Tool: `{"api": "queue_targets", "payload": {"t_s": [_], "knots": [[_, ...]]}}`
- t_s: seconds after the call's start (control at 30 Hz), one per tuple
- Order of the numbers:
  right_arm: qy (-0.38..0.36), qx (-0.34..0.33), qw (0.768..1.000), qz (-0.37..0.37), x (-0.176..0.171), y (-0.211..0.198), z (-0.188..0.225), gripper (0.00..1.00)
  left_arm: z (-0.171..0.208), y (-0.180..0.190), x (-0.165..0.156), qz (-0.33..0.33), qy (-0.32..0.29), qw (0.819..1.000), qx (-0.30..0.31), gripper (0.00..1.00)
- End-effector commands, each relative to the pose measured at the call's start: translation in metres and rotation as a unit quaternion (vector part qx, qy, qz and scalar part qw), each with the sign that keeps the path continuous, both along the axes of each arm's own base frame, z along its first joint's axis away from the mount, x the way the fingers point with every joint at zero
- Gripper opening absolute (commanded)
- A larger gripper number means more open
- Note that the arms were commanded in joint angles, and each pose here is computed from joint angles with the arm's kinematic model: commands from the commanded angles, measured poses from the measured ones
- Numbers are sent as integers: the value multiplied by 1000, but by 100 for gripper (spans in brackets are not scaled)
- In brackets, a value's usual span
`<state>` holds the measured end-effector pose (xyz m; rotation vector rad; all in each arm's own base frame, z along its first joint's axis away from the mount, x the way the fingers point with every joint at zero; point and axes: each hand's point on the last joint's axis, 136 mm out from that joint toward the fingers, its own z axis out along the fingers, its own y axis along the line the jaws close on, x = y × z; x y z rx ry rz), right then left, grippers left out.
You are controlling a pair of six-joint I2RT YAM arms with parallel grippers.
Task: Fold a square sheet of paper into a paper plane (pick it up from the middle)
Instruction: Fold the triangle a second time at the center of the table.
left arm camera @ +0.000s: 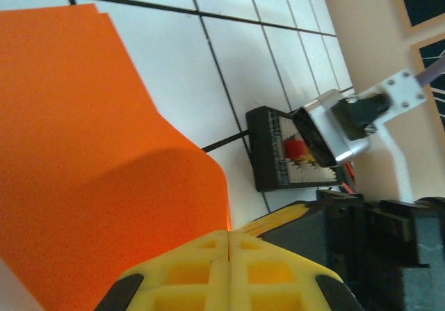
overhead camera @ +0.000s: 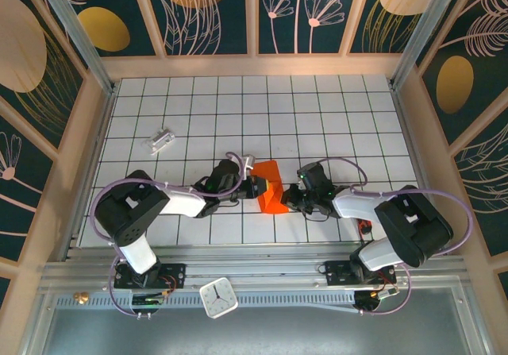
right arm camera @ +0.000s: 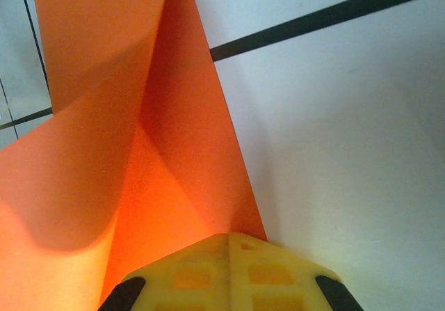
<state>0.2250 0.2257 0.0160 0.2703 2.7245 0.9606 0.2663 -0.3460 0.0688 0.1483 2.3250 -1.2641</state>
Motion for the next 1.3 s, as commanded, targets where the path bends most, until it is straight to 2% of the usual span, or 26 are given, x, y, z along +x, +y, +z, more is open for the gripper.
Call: {"api": "queue_targets", "payload": {"t_s": [0.0, 0.43, 1.0, 1.27], "knots": [[21, -64, 998, -3, -10, -18, -22, 0, -5, 2, 2, -8, 0, 1000, -3, 0], [19, -90, 996, 13, -17, -18, -25, 0, -22, 10, 11, -14, 2, 1000, 20, 0], [-9, -81, 996, 32, -8, -5, -7, 5, -38, 20, 13, -25, 3, 999, 48, 0], [-7, -93, 995, 40, -9, -7, -11, 5, -42, 12, 17, -42, 7, 998, 52, 0]]}}
